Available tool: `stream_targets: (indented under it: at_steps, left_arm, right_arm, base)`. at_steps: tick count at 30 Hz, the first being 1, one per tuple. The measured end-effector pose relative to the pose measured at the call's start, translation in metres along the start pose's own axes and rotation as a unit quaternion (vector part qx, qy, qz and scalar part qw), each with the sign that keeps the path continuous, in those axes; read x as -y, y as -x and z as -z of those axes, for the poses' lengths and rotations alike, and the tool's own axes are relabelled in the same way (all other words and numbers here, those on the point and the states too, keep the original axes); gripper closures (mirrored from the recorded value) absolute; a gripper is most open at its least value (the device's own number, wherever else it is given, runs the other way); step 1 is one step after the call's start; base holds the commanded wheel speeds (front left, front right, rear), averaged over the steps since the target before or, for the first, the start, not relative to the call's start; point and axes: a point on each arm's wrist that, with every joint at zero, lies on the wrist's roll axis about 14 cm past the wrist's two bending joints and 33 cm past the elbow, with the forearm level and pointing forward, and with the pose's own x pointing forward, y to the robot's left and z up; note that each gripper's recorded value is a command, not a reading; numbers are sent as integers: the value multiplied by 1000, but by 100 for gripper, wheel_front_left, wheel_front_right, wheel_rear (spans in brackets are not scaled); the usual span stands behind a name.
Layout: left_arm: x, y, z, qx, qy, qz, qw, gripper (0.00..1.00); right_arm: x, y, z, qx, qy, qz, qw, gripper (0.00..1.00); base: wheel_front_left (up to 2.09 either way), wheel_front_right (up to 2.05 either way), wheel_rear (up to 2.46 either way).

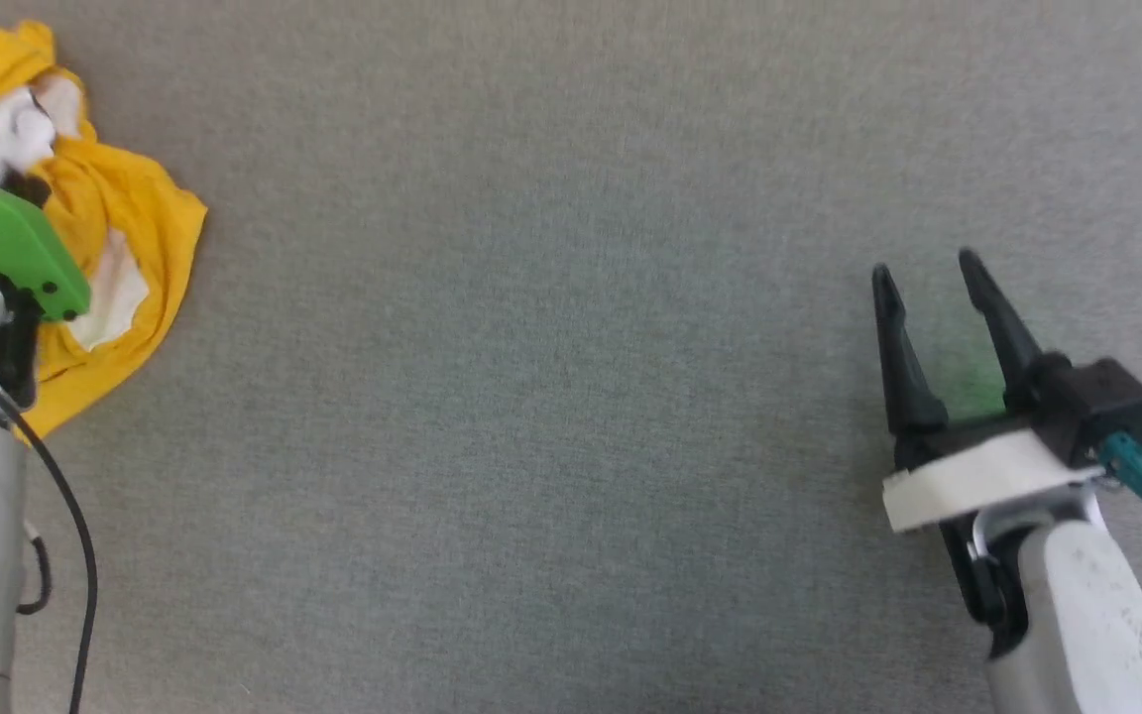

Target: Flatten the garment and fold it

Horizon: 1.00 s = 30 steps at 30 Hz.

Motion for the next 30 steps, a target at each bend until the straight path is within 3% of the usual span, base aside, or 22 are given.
stream_targets:
  at_steps: [3, 6, 9, 15, 20, 25, 27, 30]
  left_arm:
    - [-1, 22, -58, 122, -34, 4, 992, 100]
    - [6, 57, -118, 241, -51, 20, 969, 100]
    - [23, 104, -177, 352, -55, 51, 933, 100]
    - [77, 182, -234, 460, -41, 135, 876, 100]
    - [140, 228, -247, 491, -23, 227, 841, 100]
    - [227, 259, -233, 469, -6, 347, 812, 100]
    - [259, 267, -219, 445, 3, 392, 805, 100]
    - [304, 268, -182, 382, -2, 449, 807, 100]
  right_arm:
    - [4, 17, -7, 2, -4, 12, 1000, 0]
    - [6, 32, -20, 14, -3, 20, 1000, 0]
    - [6, 45, -40, 36, -1, 26, 999, 0]
    - [8, 70, -74, 76, 5, 38, 996, 0]
    - [15, 90, -94, 101, 9, 54, 993, 0]
    - [37, 115, -102, 111, 13, 92, 989, 0]
    - [45, 123, -105, 115, 14, 107, 988, 0]
    - [55, 135, -106, 118, 13, 126, 985, 0]
  base:
    - [0, 0, 0]
    - [0, 0, 0]
    - [0, 0, 0]
    - [0, 0, 0]
    - [0, 0, 0]
    - [0, 0, 0]
    - [0, 0, 0]
    - [0, 0, 0]
